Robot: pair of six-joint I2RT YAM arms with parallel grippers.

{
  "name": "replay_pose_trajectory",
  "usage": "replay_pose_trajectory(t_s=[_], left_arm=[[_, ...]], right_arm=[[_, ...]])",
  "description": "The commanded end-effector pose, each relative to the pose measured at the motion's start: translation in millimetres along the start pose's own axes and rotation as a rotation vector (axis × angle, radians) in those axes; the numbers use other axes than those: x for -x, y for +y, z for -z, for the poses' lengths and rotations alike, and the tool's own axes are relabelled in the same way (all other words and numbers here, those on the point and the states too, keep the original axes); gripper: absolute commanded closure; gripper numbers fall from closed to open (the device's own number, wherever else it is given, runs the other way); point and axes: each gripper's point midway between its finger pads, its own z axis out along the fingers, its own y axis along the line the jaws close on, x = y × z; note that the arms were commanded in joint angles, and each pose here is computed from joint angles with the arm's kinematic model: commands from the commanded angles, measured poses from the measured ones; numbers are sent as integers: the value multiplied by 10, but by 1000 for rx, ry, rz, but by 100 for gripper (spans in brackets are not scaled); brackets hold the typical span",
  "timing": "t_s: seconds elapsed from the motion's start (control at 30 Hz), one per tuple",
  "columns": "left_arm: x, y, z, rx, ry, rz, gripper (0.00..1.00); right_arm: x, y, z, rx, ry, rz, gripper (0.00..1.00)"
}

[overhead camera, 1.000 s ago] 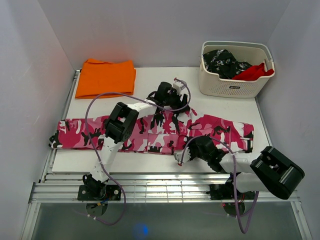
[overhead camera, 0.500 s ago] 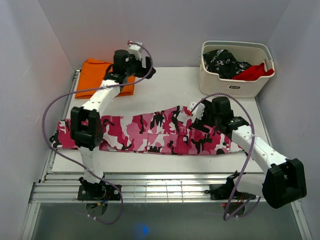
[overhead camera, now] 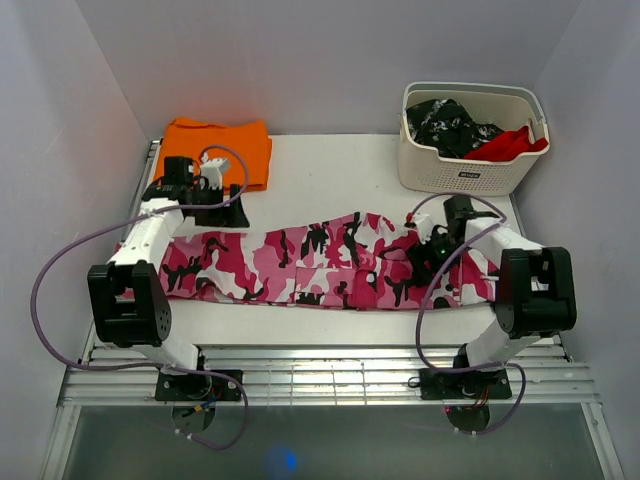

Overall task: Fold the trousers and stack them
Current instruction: Fold the trousers

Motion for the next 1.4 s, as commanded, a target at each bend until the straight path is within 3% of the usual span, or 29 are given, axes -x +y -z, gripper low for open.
replay_pose_trajectory(t_s=[0.0,0.23,0.4,0.63,0.77,0.93,1.07,1.37], left_arm=[[-525,128,312,33,110,17,10],[-894,322,326,91,169,-5,12],[-890,363,291,99,173,2,13],[-379,570,674,61,-7,121,18],[-315,1126,888,109,-19,176,18],[-360,1676,1059,177,8,171,17],[-318,1975,1048,176,26,56,17],[-316,2467,686,139,68,74,32]], right_arm=[[-521,-368,78,-71,105,-91,21],[-1117,-939,318,-212,224,-111,23],[-1064,-1094,487,-261,218,-75,26],[-157,-462,638,-104,34,32,27],[135,-69,531,-51,31,94,28],[70,30,281,3,81,48,29],[-156,74,98,27,133,22,29],[-582,101,-107,24,240,24,30]])
